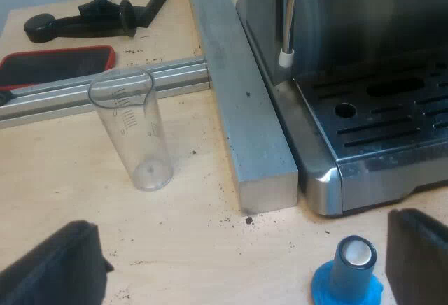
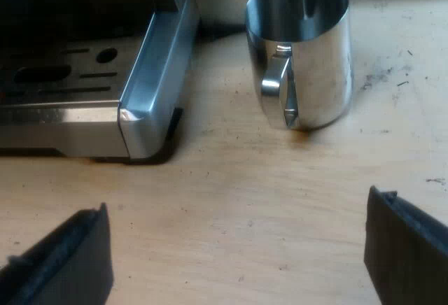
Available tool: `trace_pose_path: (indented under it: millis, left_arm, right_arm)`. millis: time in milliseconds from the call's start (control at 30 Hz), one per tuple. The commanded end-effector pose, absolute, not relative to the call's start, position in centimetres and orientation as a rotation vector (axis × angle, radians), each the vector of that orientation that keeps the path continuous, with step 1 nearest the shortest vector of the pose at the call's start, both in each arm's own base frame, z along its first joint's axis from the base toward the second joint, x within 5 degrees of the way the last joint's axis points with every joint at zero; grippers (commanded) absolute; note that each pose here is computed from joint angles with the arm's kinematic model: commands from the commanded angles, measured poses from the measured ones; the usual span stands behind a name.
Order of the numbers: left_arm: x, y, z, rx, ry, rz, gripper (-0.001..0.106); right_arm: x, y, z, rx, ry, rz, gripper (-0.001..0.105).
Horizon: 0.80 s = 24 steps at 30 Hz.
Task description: Put the handle in the coffee machine
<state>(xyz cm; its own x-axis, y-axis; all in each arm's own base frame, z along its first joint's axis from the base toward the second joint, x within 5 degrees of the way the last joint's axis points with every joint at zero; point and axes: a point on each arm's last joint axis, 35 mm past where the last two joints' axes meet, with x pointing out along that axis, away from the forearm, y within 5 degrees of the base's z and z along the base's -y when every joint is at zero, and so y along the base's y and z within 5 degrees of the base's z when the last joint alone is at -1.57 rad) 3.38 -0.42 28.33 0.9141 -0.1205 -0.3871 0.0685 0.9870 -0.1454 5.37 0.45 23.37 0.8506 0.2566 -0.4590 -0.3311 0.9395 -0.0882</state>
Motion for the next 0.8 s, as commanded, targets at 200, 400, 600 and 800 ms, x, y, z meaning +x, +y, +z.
trace_pose_path:
  millis: [200, 400, 600, 800]
  left_arm:
    - [3.61, -0.50, 28.61, -0.143, 0.399, -0.119, 0.082]
    - [3.61, -0.50, 28.61, -0.137, 0.399, -0.120, 0.082]
    - [3.60, -0.52, 28.61, -0.136, 0.399, -0.125, 0.082]
    - [3.60, -0.53, 28.61, -0.134, 0.400, -0.128, 0.082]
  right_arm:
    - [5.39, 0.48, 23.69, -0.175, 0.446, 0.321, 0.075]
    - [5.41, 0.43, 23.70, -0.176, 0.447, 0.308, 0.075]
    - [5.41, 0.43, 23.70, -0.176, 0.447, 0.308, 0.075]
    - [5.41, 0.43, 23.70, -0.176, 0.447, 0.308, 0.075]
